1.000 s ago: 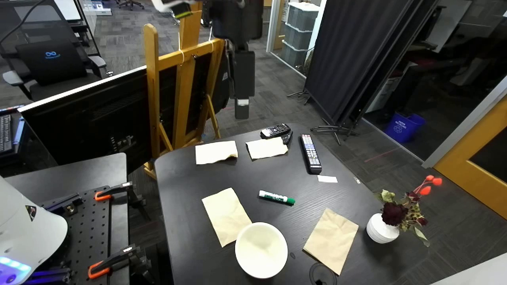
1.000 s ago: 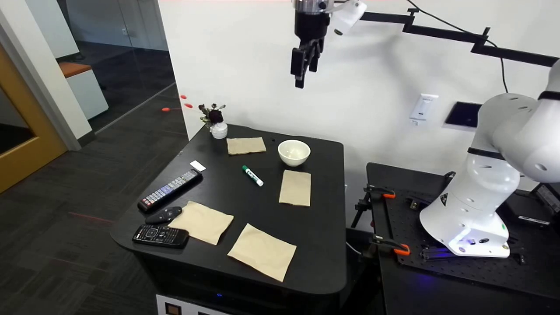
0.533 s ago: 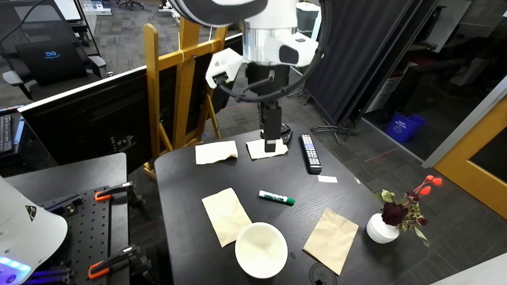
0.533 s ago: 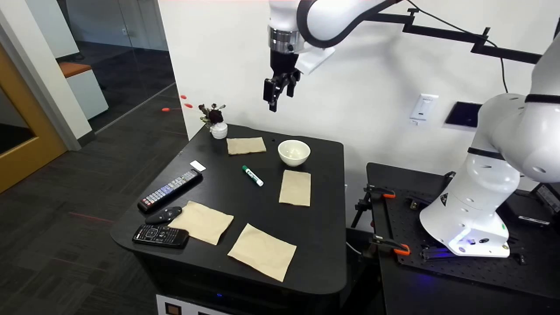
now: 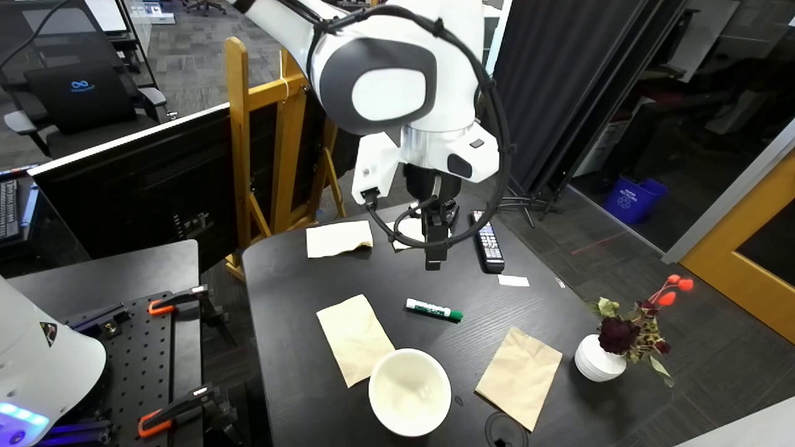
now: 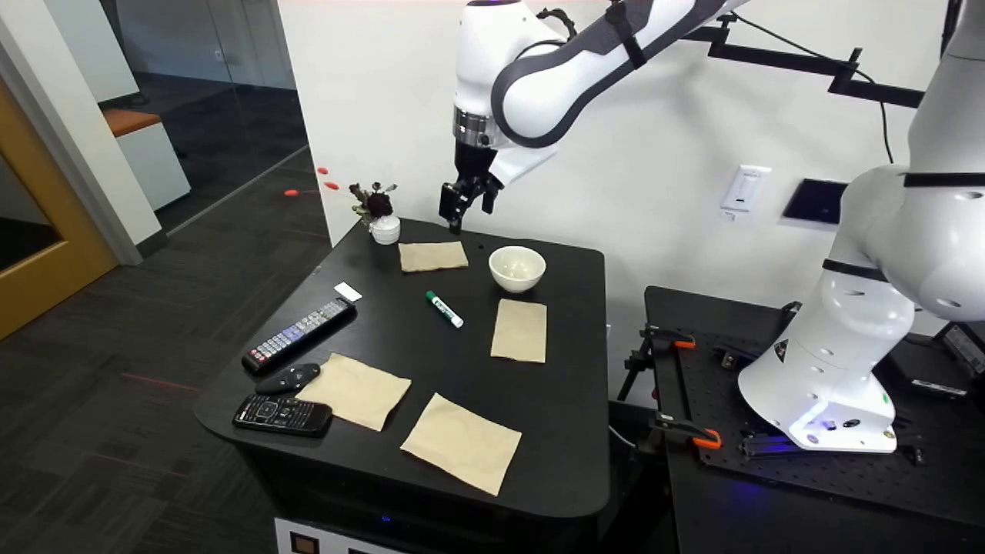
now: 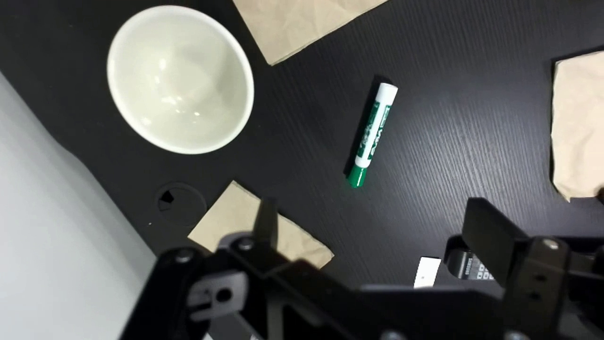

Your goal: Pick up the marker and place it in the bowl

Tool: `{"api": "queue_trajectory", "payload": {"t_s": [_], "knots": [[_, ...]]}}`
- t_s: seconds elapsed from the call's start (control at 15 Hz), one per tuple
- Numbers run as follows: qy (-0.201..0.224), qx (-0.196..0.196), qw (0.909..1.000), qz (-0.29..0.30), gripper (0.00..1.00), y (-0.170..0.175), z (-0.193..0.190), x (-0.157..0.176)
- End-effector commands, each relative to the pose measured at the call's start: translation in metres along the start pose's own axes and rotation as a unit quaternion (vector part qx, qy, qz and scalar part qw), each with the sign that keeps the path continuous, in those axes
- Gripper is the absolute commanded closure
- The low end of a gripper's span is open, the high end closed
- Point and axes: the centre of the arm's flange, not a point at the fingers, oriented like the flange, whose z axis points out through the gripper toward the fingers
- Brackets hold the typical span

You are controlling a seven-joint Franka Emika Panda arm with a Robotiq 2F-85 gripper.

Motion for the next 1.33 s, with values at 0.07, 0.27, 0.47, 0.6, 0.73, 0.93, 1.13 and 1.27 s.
{"api": "queue_trajectory", "payload": {"t_s": [0.07, 0.27, 0.47, 0.6, 0.73, 0.93, 1.13, 1.27], "knots": [[-0.013, 0.021, 0.9994, 0.023, 0.00, -0.007, 0.036, -0.005], [-0.034, 0.005, 0.9993, 0.014, 0.00, -0.006, 0.043, -0.007], [-0.041, 0.002, 0.9990, 0.014, 0.00, -0.006, 0.052, -0.008], [-0.041, 0.002, 0.9991, 0.014, 0.00, -0.006, 0.051, -0.008], [-0.038, 0.010, 0.9991, 0.016, 0.00, -0.007, 0.057, -0.004], [-0.025, 0.013, 0.9992, 0.029, 0.00, -0.008, 0.069, -0.001], [-0.024, 0.015, 0.9992, 0.030, 0.00, -0.009, 0.084, 0.003], [-0.026, 0.015, 0.9990, 0.033, 0.00, -0.010, 0.094, 0.006]]}}
